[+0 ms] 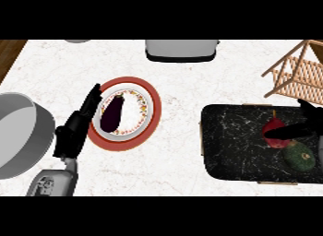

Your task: Pick the pear from the tray and place it in the tiered shelf

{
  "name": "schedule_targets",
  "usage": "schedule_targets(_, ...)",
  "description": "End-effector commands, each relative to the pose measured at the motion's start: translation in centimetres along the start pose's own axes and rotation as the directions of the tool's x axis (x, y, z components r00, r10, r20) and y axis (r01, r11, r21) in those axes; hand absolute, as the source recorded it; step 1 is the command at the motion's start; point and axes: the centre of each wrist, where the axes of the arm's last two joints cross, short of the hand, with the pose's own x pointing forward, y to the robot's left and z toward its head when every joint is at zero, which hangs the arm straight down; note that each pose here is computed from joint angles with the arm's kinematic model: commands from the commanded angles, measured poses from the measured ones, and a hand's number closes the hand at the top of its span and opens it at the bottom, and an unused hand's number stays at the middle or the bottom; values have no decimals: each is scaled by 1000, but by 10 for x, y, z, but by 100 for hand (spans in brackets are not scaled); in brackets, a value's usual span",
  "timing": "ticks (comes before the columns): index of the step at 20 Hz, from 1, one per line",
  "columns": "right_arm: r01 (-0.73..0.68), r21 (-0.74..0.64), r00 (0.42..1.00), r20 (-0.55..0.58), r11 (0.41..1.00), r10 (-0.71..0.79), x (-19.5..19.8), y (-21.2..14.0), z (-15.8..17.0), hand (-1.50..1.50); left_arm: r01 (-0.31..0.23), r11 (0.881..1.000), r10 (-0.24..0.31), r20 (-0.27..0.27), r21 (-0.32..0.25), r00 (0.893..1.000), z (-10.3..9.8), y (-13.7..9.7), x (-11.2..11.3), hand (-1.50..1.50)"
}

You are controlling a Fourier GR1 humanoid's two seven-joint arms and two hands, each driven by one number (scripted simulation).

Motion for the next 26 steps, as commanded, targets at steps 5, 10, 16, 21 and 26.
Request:
schedule_targets(5,-23,45,1000,6,999,23,10,29,-5,-150,-11,1000,11,13,10,1000,-1,-2,5,0)
schedule_targets(10,-124,45,991,52,991,122,-5,23,1,150,2,1000,-2,-15,4,1000,-5,-2,10,0)
schedule_targets(16,-142,-34,986,88,989,144,2,37,4,150,4,1000,-4,9,1,1000,-6,6,6,0)
schedule_targets(21,-344,-58,851,402,937,338,16,69,49,150,-6,1000,5,9,10,1000,-3,1,-7,0)
schedule_targets(26,-316,-105,803,500,943,325,-22,73,83,150,6,1000,-6,-15,6,1000,3,11,-9,0)
